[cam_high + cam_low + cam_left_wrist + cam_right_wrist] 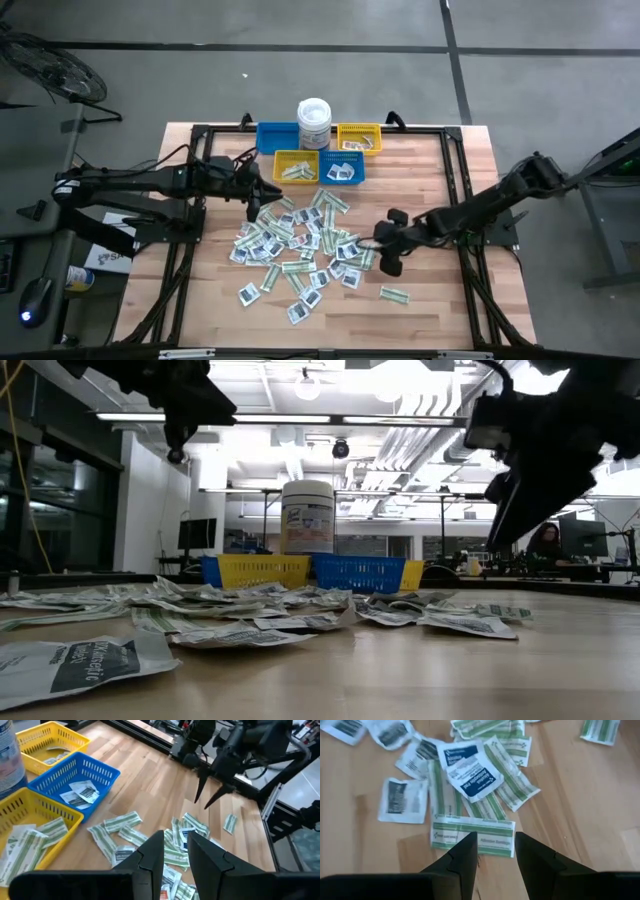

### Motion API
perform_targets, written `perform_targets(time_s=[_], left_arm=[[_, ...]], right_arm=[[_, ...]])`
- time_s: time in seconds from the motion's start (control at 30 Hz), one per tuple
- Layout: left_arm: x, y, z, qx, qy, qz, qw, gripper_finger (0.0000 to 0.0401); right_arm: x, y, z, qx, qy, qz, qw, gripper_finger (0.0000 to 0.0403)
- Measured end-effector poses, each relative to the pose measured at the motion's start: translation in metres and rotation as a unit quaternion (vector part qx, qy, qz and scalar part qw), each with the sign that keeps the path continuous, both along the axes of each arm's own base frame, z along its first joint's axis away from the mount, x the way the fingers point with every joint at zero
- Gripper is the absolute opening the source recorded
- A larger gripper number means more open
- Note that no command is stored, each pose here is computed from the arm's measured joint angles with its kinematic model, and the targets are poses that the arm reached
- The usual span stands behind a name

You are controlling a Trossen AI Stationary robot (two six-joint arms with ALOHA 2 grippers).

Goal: Pick & Place First Aid Supplies
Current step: Put the green bandage pad into the left yellow bin

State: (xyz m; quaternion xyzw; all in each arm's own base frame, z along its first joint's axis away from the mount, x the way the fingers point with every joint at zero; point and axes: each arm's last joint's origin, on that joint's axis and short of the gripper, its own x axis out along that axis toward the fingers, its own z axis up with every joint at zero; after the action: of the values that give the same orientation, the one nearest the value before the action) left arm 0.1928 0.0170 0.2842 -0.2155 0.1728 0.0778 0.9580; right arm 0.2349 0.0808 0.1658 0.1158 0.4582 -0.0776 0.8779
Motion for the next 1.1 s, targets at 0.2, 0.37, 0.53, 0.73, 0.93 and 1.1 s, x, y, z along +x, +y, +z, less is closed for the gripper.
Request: perform_targets(time_s=[0.2,0.37,0.53,0.73,0.93,1.1], left_arm=[[0.000,0.000,0.000,0.000,0.000,0.000,1.000,0.0087],[0.000,0.000,0.000,0.000,0.000,0.000,1.000,0.0087],[0.000,0.000,0.000,0.002,0.001,-0.001,1.000,0.0087],[0.000,0.000,-0.001,0.002,0.004,-0.001,1.000,0.0087],[0.000,0.000,-0.001,0.003,0.004,-0.001,1.000,0.0087],[0.000,0.000,-0.001,0.003,0.005,-0.001,1.000,0.0087]], right_arm=[[0.010,0.004,-0.019,-0.014,0.038,-0.043,0.998,0.0126],[0.012,0.005,-0.035,-0.004,0.069,-0.058,0.996,0.0126],[0.015,0.007,-0.046,-0.005,0.081,-0.062,0.995,0.0126],[0.013,0.006,-0.055,-0.009,0.113,-0.092,0.989,0.0118],[0.012,0.005,-0.056,-0.007,0.123,-0.093,0.988,0.0055],[0.011,0.005,-0.056,-0.003,0.125,-0.100,0.987,0.0005]])
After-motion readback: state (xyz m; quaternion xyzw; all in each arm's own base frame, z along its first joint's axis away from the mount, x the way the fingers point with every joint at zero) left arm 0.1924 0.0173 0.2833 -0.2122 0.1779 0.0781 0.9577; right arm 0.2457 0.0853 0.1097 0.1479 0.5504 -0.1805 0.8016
